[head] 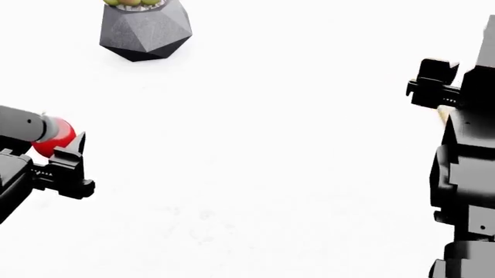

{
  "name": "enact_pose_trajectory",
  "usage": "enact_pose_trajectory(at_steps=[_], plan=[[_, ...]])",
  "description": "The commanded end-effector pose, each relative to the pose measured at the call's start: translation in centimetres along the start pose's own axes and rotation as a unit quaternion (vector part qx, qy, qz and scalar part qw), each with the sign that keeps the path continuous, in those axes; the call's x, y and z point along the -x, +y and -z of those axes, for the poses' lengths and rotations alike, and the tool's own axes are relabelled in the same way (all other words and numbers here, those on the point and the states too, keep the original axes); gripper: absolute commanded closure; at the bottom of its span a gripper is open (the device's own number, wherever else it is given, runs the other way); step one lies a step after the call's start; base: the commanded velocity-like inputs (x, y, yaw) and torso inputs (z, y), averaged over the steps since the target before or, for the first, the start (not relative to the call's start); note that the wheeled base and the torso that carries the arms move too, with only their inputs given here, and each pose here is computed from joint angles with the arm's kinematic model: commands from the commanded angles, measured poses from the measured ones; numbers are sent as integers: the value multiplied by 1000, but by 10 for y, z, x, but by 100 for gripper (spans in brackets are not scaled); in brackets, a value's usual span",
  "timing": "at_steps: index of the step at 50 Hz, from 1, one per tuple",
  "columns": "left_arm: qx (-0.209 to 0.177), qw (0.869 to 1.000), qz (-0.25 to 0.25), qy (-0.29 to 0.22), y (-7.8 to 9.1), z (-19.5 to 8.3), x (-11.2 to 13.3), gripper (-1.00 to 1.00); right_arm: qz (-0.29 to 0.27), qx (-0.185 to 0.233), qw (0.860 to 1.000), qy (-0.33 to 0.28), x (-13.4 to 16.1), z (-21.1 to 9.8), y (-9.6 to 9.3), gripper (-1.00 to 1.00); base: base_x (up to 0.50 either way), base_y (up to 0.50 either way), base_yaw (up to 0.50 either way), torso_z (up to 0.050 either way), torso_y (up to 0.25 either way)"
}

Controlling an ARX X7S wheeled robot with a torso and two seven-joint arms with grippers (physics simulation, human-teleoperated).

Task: Place the cherry and the sweet potato on separate cutting boards.

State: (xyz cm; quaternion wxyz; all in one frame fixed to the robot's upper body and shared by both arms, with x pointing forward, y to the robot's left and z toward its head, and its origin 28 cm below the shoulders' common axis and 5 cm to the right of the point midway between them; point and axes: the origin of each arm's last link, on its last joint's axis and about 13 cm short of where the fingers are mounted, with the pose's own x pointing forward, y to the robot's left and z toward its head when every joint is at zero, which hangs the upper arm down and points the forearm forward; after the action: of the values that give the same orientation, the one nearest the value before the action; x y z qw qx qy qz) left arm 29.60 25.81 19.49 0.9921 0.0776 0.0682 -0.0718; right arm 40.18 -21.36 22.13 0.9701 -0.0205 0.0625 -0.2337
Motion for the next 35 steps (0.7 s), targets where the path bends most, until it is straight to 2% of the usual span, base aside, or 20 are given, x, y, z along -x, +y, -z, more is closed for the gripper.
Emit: enact_pose_trajectory(at_steps=[1, 2, 5, 11, 14, 24, 35], plan=[[12, 1000, 1, -15, -1, -2, 1, 100, -202, -12, 978, -45, 36, -1, 17, -100, 0, 0, 0, 0, 0], [13, 1000, 2, -16, 0, -1, 1, 100, -237, -45, 968, -74, 42, -3, 17, -100, 0, 0, 0, 0, 0], [13, 1000, 7, -27, -1, -4, 2, 100, -250, -10, 964, -87, 54, 0, 15, -100, 0, 0, 0, 0, 0], [21, 999, 7, -30, -2, -4, 1, 100, -254, -1, 963, -86, 70, 5, 10, -100, 0, 0, 0, 0, 0], [24, 999, 5, -30, -2, -5, 0, 100, -258, 21, 962, -91, 81, 12, 8, -100, 0, 0, 0, 0, 0], [27, 999, 1, -34, -1, -6, 1, 100, -266, 27, 960, -83, 104, 29, -3, -100, 0, 0, 0, 0, 0], [24, 999, 5, -31, -2, -7, 0, 100, -265, 20, 960, -85, 103, 28, -5, -100, 0, 0, 0, 0, 0]])
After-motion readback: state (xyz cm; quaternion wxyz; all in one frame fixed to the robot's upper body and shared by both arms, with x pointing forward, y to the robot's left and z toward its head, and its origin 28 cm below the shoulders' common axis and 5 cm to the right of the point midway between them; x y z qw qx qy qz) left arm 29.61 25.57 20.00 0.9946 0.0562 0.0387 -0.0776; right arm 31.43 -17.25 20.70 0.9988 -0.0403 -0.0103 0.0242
